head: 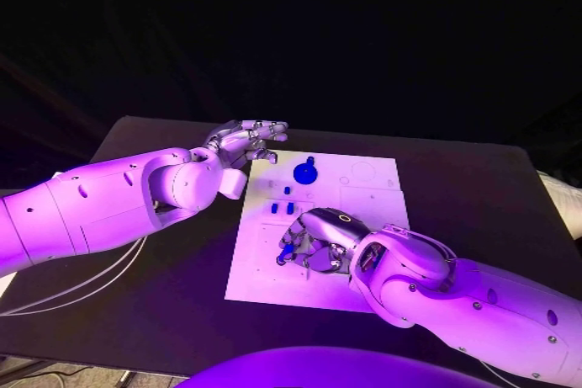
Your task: Assemble the parts on the task board
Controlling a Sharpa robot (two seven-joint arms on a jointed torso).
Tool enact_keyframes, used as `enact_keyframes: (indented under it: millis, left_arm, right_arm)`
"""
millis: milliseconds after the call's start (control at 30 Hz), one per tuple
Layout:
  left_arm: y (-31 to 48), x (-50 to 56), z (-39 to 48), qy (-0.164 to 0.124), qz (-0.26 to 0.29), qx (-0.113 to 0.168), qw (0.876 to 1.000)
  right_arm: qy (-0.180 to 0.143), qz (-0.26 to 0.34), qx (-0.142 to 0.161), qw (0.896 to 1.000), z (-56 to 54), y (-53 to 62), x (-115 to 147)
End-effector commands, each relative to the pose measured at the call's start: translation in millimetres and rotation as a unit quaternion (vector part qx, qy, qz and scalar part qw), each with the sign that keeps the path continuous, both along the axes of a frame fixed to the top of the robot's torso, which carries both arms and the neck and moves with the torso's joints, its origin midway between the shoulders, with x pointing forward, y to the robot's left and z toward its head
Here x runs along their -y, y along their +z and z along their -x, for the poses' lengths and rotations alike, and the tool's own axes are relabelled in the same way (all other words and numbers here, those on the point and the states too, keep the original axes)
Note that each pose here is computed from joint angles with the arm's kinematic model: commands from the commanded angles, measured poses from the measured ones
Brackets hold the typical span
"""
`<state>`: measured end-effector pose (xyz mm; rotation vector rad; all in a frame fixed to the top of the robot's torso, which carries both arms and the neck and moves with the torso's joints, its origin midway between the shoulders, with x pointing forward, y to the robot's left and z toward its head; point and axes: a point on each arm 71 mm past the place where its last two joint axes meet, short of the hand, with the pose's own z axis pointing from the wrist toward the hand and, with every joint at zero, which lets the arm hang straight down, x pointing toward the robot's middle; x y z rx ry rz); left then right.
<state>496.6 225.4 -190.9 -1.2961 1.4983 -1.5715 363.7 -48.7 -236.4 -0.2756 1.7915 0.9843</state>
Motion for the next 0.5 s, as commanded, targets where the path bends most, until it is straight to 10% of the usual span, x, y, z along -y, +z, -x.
enact_keyframes:
  millis: [33,500]
  left_arm:
    - [1.0,3.0,0.3,-0.010,0.007,0.002,1.000]
    - [0.8,3.0,0.2,-0.011,0.006,0.001,1.000]
  right_arm:
    - [0.016,0.016,0.015,1.000,2.5,-4.7,-3]
    - [0.011,0.037,0.019,0.999,-0.7,-17.5,-5]
